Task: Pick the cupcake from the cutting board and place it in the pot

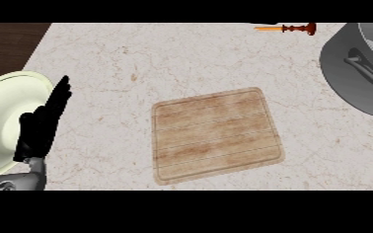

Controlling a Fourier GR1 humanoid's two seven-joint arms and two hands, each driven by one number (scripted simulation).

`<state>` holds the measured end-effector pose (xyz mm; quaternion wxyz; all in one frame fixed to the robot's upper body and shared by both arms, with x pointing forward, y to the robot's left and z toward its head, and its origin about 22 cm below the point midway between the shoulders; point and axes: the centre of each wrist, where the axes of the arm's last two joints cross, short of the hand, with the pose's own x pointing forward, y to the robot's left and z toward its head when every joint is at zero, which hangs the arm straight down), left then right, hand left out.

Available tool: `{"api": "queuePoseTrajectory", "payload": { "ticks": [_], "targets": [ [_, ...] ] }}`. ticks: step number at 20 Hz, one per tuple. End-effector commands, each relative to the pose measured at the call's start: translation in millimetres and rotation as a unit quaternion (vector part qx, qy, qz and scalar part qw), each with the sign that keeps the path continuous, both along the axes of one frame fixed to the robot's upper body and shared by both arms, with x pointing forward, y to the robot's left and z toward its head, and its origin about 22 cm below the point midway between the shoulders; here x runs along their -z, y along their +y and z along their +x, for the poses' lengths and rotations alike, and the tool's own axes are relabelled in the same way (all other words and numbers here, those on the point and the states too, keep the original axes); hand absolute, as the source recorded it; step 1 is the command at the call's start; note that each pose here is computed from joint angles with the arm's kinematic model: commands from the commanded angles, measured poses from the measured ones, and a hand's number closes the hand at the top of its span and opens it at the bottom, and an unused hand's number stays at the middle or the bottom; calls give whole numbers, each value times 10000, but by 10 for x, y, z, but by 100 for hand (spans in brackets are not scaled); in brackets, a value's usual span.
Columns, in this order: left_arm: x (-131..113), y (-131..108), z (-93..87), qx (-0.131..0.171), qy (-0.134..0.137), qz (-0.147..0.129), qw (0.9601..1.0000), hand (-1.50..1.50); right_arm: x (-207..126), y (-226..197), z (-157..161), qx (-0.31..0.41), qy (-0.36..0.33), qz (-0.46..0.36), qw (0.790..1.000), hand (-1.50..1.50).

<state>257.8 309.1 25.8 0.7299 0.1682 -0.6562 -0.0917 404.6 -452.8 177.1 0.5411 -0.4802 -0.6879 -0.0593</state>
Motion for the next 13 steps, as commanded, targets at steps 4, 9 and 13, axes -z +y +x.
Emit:
{"api": "queuePoseTrajectory", "payload": {
  "ticks": [4, 9, 13],
  "targets": [
    [174, 28, -127, -72, -1, 49, 10000, 0, 150, -254, -200, -428, -358, 707, 9959, -150],
    [-21, 18, -95, -198, -42, -10, 9998, 0, 272, -517, -440, -774, -530, 1044, 9901, -150],
    [97, 186, -173, -314, 190, 58, 9993, 0, 430, -709, -665, -728, -641, 1168, 9884, -150]
  ]
}}
